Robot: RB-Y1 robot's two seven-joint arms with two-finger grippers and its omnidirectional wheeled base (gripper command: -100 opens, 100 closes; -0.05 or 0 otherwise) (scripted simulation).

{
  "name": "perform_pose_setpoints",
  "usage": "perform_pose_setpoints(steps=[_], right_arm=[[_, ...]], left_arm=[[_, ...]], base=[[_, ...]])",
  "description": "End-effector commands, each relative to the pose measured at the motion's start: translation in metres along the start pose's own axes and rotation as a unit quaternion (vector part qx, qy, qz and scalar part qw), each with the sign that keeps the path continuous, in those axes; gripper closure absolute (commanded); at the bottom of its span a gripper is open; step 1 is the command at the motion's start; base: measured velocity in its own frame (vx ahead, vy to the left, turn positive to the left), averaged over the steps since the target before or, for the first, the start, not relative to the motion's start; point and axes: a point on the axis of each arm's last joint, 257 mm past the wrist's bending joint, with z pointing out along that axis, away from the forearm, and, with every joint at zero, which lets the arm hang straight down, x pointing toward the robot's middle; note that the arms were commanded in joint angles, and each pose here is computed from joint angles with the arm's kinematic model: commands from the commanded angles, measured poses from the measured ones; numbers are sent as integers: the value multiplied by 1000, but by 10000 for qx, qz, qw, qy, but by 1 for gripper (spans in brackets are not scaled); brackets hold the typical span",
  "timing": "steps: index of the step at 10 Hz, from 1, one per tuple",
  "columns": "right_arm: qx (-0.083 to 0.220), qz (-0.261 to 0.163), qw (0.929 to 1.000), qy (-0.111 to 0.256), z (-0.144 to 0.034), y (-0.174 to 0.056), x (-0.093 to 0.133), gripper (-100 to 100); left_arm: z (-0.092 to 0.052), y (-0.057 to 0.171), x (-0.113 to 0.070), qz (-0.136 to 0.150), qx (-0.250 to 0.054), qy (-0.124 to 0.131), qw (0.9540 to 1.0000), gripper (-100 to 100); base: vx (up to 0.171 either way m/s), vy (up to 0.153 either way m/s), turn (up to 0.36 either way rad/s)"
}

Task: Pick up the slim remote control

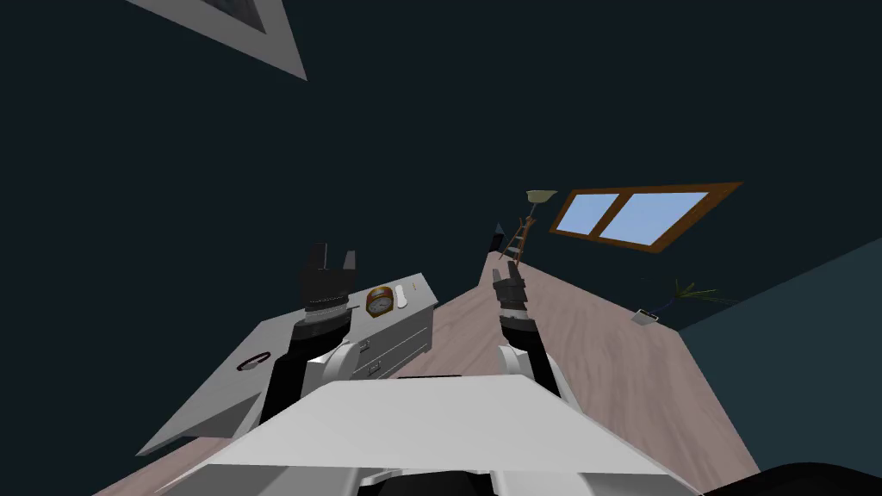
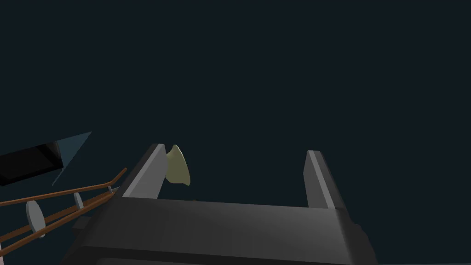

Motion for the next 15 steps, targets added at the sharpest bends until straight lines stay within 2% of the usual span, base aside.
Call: perform_pose_setpoints(steps=[1, 5, 6, 10, 11, 14, 15], right_arm=[[0, 0, 10000, 0, 0, 0, 0, 0], [-1, 1, 10000, 0, 0, 0, 0, 0], [-1, 1, 10000, 0, 0, 0, 0, 0], [0, 0, 10000, 0, 0, 0, 0, 0], [-1, 1, 10000, 0, 0, 0, 0, 0], [0, 0, 10000, 0, 0, 0, 0, 0], [0, 0, 10000, 0, 0, 0, 0, 0]], left_arm=[[1, 4, 2, -3, -72, 128, 9999, -100], [6, 29, -5, -51, -500, 387, 9980, -100], [6, 29, -5, -51, -500, 387, 9980, -100], [10, 58, -22, -71, -1013, 415, 9940, -100], [10, 60, -22, -68, -1061, 413, 9935, -100], [10, 84, -40, -39, -1478, 362, 9884, -100], [9, 88, -41, -36, -1551, 358, 9872, -100]], base=[[-6, -14, -89], [-28, -30, -184], [-26, -22, -71], [-22, -29, -197], [-16, -18, -84], [-14, -27, -169], [-10, -25, -128]])
